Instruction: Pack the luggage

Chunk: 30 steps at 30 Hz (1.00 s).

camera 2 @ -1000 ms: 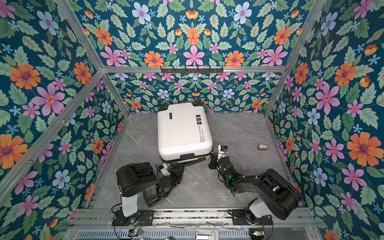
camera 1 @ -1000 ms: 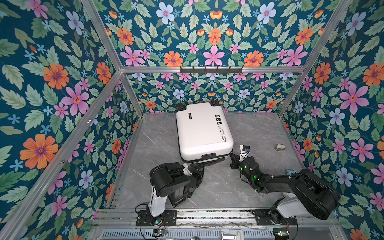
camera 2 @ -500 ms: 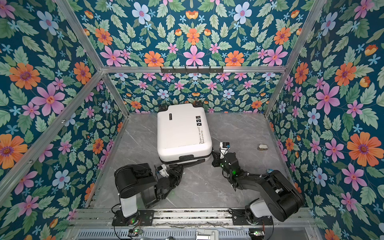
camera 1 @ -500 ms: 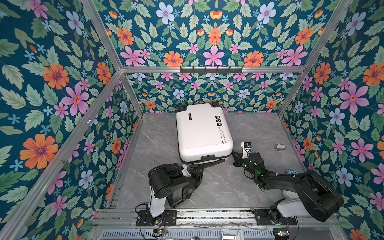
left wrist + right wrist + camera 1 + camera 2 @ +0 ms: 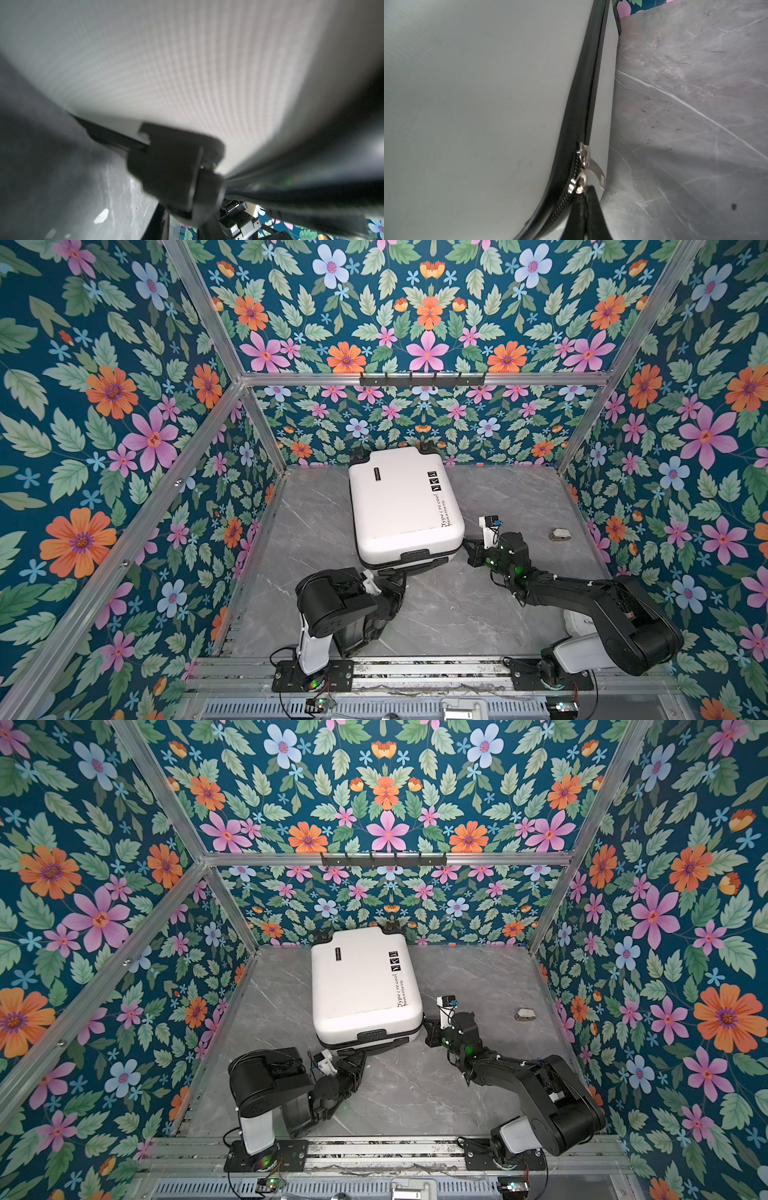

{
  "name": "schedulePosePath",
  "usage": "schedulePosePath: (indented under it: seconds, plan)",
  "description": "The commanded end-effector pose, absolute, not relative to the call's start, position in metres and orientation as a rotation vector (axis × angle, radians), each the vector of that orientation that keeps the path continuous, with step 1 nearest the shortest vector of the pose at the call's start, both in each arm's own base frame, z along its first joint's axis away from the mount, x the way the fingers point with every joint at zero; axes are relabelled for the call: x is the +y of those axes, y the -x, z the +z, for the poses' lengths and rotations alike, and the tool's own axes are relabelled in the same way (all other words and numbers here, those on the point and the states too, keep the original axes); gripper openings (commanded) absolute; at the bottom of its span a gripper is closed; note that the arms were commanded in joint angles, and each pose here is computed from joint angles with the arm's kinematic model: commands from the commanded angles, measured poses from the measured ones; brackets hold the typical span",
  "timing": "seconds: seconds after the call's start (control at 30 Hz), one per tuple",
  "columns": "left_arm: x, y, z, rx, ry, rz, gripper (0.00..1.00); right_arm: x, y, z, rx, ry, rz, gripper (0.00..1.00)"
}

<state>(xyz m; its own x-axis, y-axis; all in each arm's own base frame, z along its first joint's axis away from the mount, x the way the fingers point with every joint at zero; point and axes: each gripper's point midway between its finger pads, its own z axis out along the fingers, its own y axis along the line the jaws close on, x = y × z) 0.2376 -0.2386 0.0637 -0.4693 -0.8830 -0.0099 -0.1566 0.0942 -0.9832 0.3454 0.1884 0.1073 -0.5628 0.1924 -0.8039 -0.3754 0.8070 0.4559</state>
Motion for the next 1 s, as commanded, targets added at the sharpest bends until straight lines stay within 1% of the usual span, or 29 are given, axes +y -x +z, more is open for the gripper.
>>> schedulePosePath:
  seconds: [0.0,0.07,0.1,0.13,0.2,0.27,0.33,0.43,0.47,0.7,0.73,0.77,0.83,0.97]
  plan:
    - [-0.229,-0.24,0.065,1.7,1.012,-1.366,0.0,0.184,-0.357,0.119,1.993,0.134,0.707,0.0]
    - [-0.23,-0.241,0.071,1.692,0.984,-1.366,0.0,0.189,-0.353,0.117,2.02,0.166,0.729,0.0]
    - [-0.23,-0.241,0.074,1.688,0.968,-1.365,0.0,0.191,-0.352,0.117,2.034,0.179,0.739,0.1]
    - [-0.232,-0.242,0.078,1.684,0.949,-1.364,0.01,0.193,-0.349,0.116,2.046,0.192,0.751,0.26]
    - [-0.235,-0.242,0.084,1.697,0.919,-1.349,0.16,0.193,-0.343,0.114,2.055,0.207,0.759,0.42]
    - [-0.24,-0.243,0.086,1.741,0.871,-1.304,0.36,0.188,-0.338,0.115,2.056,0.195,0.738,0.57]
    - [-0.245,-0.242,0.088,1.793,0.818,-1.244,0.5,0.181,-0.334,0.116,2.057,0.182,0.708,0.66]
    - [-0.249,-0.237,0.093,1.855,0.746,-1.161,0.64,0.173,-0.326,0.122,2.055,0.181,0.67,0.73]
    - [-0.249,-0.234,0.093,1.879,0.726,-1.127,0.67,0.169,-0.325,0.124,2.052,0.178,0.65,0.76]
    - [-0.257,-0.216,0.111,1.967,0.513,-1.0,0.75,0.146,-0.314,0.147,2.0,0.149,0.537,0.91]
    - [-0.259,-0.216,0.117,1.975,0.46,-0.969,0.79,0.141,-0.313,0.152,1.991,0.128,0.511,0.94]
    - [-0.261,-0.217,0.127,1.973,0.403,-0.94,0.82,0.135,-0.313,0.157,1.98,0.102,0.485,0.96]
    - [-0.263,-0.219,0.151,1.951,0.288,-0.879,0.85,0.123,-0.314,0.168,1.966,0.052,0.433,0.99]
    - [-0.254,-0.225,0.21,1.841,0.106,-0.72,0.86,0.109,-0.313,0.204,1.884,-0.018,0.399,0.99]
